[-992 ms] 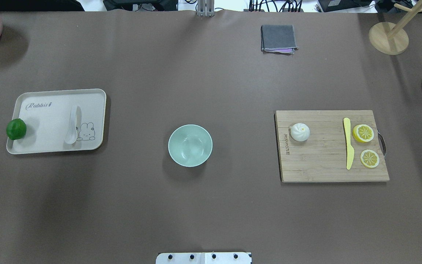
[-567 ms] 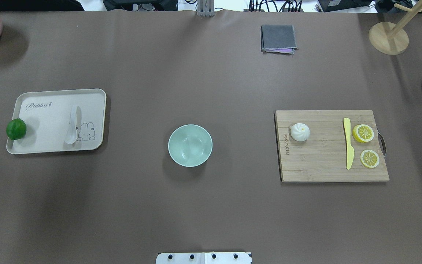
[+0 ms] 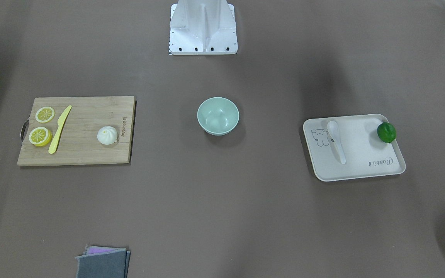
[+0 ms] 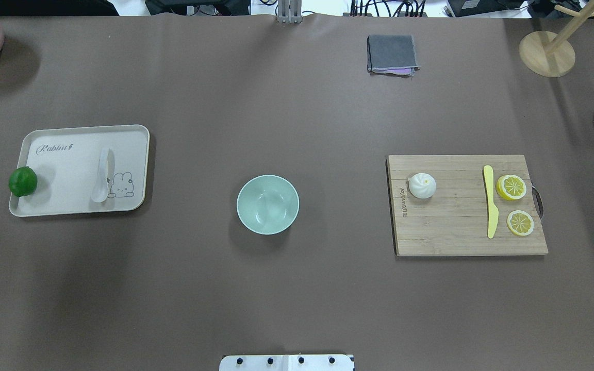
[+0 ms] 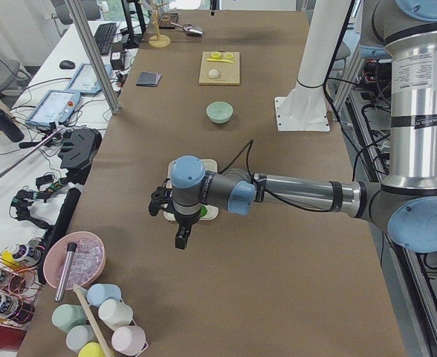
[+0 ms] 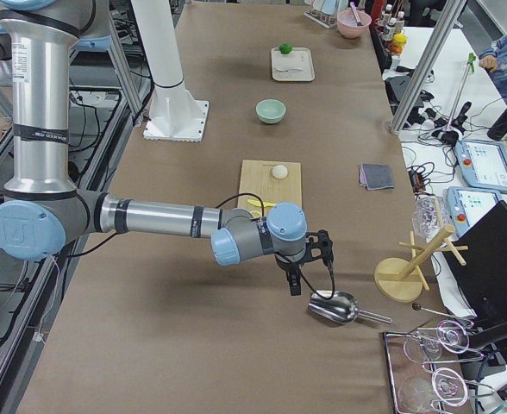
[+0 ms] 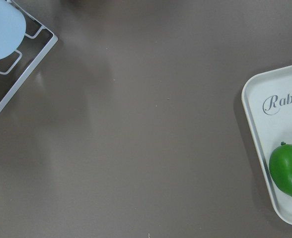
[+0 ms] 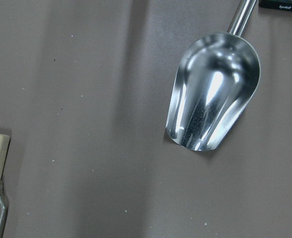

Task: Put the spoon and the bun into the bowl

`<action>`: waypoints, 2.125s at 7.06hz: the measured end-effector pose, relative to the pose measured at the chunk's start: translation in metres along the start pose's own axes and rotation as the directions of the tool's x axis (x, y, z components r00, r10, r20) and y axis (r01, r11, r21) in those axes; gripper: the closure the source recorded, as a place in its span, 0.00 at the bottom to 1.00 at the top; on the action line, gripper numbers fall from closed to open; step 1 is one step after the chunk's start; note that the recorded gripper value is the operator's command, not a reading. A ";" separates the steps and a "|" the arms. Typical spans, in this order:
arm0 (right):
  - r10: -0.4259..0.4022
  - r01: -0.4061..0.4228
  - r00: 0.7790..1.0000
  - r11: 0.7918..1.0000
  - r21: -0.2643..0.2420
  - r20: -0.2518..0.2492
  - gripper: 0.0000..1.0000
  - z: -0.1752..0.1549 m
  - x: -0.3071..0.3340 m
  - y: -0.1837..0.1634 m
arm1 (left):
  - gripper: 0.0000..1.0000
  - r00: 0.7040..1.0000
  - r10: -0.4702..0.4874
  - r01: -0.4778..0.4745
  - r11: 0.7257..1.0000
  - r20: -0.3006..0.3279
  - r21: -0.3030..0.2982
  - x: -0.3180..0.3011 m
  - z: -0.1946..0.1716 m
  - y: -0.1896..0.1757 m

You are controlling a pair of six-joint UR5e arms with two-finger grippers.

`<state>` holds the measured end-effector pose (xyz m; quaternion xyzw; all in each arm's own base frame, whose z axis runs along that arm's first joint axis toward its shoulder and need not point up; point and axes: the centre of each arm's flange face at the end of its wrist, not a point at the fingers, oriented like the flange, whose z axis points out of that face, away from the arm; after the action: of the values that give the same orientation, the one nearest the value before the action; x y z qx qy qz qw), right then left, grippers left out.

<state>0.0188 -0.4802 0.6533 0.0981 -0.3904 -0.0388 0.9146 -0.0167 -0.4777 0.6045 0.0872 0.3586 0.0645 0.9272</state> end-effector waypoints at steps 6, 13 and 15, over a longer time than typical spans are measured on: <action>-0.017 0.016 0.999 0.999 0.029 0.040 0.00 0.011 -0.050 -0.031 | 0.01 0.999 -0.032 0.032 0.999 -0.025 0.017 0.012 -0.006 -0.022; 0.172 -0.180 0.960 0.984 0.015 0.222 0.00 0.048 -0.283 -0.074 | 0.19 0.962 -0.259 0.253 0.965 -0.087 -0.066 0.257 0.082 -0.121; 0.184 -0.195 0.954 0.981 0.021 0.236 0.00 0.056 -0.330 -0.080 | 0.27 0.963 -0.262 0.254 0.961 -0.067 -0.109 0.284 0.116 -0.130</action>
<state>-0.2495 -0.5178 0.4413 0.0751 -0.5032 0.0464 0.8597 0.2783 -0.5666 0.4763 -0.0092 0.4005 -0.0358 0.9156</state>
